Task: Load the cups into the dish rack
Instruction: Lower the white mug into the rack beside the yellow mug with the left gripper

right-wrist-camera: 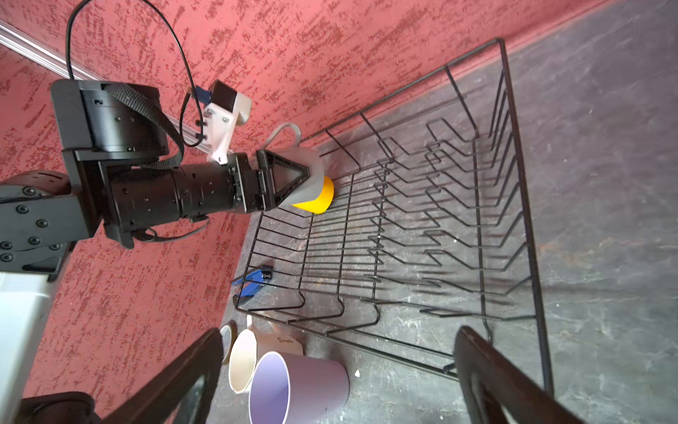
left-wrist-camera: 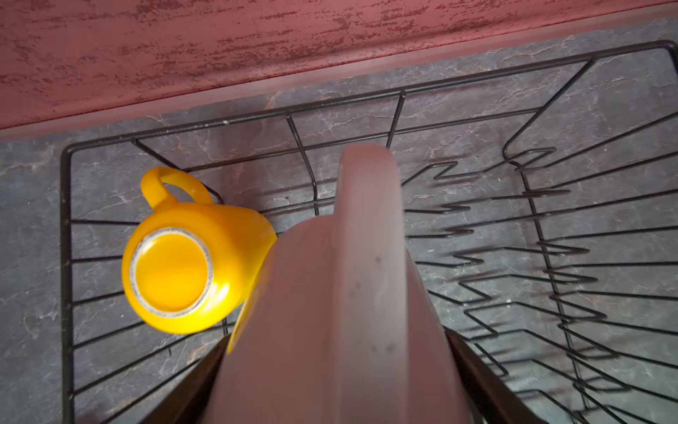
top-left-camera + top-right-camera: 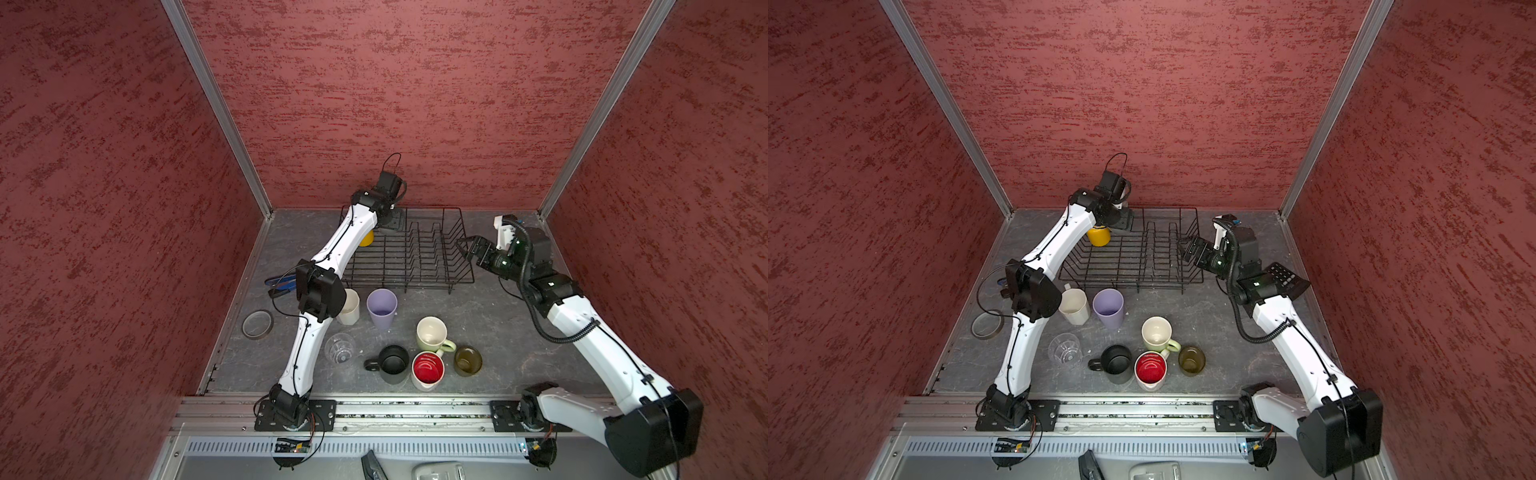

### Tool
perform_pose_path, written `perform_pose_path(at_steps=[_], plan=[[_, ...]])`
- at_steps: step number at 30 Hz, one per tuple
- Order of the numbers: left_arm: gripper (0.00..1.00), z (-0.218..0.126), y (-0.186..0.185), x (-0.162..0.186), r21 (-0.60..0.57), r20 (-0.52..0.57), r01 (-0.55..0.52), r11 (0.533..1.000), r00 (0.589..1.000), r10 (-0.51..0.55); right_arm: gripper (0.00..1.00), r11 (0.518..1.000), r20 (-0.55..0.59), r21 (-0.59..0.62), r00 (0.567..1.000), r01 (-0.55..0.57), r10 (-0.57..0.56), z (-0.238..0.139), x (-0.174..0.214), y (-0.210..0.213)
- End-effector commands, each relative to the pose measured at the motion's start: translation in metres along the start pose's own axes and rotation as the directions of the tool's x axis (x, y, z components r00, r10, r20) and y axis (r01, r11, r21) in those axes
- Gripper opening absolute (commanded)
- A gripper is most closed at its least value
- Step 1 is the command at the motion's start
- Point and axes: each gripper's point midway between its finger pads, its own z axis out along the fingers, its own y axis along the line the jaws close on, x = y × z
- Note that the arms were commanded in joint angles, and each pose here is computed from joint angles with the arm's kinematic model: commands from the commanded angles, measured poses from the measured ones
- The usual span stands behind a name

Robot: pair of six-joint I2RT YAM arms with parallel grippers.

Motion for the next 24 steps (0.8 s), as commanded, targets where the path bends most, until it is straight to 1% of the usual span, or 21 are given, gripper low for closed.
perform_pose_path(at_steps=[1,8,15,24], plan=[[0.0,-0.002,-0.003,-0.026,-0.012,0.101,-0.014,1.0,0.995,0.015,0.99,0.999,0.01,-0.046,1.0,-0.023,0.024,-0.002,-0.001,0.007],[0.0,0.02,-0.011,-0.018,0.031,0.068,-0.028,0.999,0.997,0.026,0.99,0.997,-0.007,-0.057,0.999,-0.049,0.048,0.002,0.004,0.004],[0.0,0.042,-0.007,-0.005,0.053,0.009,-0.013,0.998,1.0,0.013,0.99,0.997,-0.017,-0.056,0.998,-0.06,0.059,0.004,0.007,0.003],[0.0,0.052,0.002,0.007,0.041,-0.045,-0.008,0.999,0.999,0.01,0.99,0.994,-0.024,-0.066,0.996,-0.083,0.082,0.006,0.01,0.002]])
